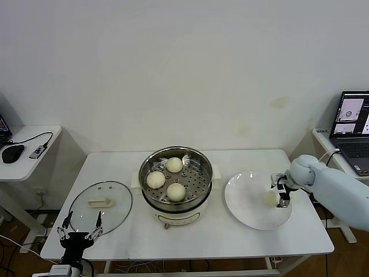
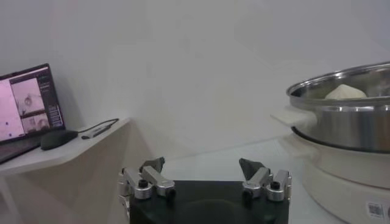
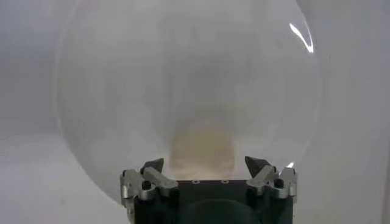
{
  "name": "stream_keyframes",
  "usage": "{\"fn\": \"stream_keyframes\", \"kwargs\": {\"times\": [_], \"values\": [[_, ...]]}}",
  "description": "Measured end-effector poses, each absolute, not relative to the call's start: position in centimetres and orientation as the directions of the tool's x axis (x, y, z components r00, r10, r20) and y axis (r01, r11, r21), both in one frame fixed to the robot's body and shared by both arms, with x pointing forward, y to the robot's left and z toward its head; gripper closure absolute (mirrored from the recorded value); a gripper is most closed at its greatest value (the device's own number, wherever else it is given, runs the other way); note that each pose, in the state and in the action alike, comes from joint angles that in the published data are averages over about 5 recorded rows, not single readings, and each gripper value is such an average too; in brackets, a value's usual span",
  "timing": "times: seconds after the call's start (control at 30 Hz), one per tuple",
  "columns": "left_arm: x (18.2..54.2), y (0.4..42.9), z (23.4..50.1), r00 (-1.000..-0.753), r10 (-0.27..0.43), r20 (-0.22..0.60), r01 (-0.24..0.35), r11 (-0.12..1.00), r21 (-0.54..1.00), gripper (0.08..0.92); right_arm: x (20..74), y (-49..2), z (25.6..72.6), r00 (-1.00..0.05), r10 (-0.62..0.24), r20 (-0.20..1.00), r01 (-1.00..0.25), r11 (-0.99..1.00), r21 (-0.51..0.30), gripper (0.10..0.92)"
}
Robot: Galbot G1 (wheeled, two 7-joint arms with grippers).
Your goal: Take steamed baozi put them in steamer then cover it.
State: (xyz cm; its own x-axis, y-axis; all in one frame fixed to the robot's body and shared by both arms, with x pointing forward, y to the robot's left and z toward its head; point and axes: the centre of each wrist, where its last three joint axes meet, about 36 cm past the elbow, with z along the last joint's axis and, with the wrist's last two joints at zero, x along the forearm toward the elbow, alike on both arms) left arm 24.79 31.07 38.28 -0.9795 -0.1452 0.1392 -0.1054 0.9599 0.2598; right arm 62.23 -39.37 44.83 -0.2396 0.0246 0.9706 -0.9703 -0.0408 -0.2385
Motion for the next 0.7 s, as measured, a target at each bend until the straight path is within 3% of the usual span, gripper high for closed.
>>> {"fn": "stream_keyframes", "kwargs": {"times": [0.4,0.7], "values": [[24.6,31.1,38.4,-0.979,-0.148,0.139,-0.108,0.959,0.26,0.177,62.6,-39.5,44.7,-0.239,0.029,0.971,-0.971,-0.032,-0.238,0.422],[24.6,31.1,38.7,-0.98,-0.147,0.131,-0.108,0.959,0.262,0.177,62.7,-39.4,47.6,-0.259,0.019,0.966,-0.966,-0.028,-0.259,0.437]]}}
